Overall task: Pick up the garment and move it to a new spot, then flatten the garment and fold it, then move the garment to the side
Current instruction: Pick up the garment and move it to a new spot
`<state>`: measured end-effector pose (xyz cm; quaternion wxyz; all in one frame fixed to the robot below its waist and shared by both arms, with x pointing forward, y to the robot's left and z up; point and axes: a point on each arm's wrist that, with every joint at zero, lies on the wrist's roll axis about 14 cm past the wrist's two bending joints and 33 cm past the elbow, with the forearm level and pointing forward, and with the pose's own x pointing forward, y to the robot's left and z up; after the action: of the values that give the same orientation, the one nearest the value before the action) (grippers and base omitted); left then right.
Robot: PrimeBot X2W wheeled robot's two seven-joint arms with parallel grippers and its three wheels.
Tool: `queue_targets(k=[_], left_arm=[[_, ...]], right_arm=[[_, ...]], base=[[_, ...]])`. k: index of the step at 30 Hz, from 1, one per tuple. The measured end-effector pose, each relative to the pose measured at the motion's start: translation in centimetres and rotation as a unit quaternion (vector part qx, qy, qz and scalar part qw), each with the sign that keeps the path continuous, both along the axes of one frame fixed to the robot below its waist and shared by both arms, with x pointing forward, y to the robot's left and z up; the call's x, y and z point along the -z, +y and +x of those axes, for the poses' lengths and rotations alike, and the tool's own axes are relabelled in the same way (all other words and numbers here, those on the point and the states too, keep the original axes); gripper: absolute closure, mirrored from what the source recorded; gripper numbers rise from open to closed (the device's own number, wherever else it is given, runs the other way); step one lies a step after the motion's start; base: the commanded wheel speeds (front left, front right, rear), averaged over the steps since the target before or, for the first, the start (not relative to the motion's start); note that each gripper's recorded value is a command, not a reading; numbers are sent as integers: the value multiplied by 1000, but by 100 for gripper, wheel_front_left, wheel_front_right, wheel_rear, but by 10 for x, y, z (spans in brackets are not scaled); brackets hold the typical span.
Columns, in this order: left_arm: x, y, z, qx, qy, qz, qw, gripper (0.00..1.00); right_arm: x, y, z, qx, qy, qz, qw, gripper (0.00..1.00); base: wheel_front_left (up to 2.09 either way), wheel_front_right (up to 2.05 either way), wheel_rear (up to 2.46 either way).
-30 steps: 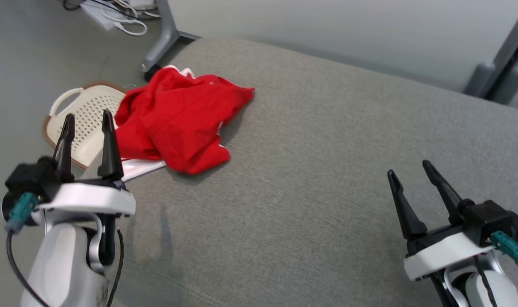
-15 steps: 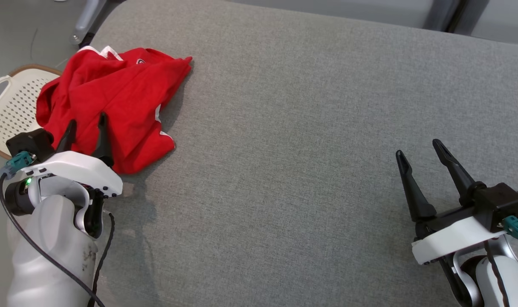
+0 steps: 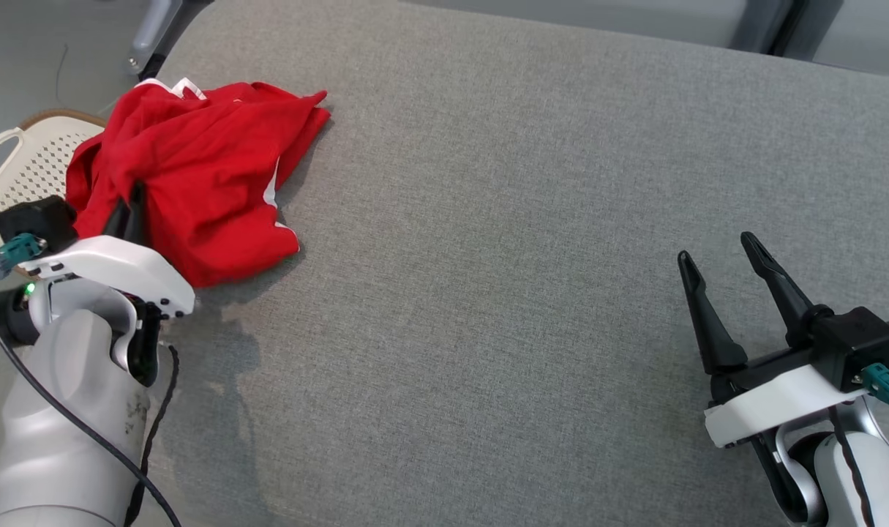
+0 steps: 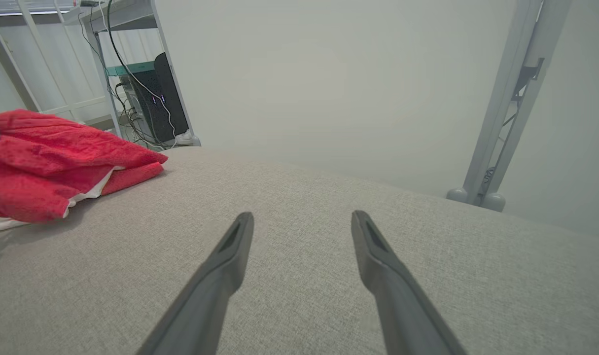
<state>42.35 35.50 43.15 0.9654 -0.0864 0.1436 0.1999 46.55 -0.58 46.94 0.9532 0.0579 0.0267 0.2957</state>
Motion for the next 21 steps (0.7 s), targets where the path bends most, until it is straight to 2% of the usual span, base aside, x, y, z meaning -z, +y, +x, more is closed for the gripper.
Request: queue_targets(k=[3,6,12,15,21], left_arm=[[-26,7,6,-1,-37,24,999,100],[-84,18,13,-5,-118,70,991,100],[-130,16,-10,-9,-192,114,975,100],[-142,10,-25,-9,-217,124,968,100],[-136,-16,-57,0,-233,122,965,100]], right_arm=[[-6,0,-2,3,-7,3,1000,0],[-14,-1,-6,7,-15,8,1000,0],[-27,-4,-15,16,-27,17,999,0],[-31,-7,-22,23,-31,19,999,0],[-37,-21,-36,44,-35,21,998,0]], base=[[0,0,0],[0,0,0],[0,0,0],[0,0,0],[0,0,0]])
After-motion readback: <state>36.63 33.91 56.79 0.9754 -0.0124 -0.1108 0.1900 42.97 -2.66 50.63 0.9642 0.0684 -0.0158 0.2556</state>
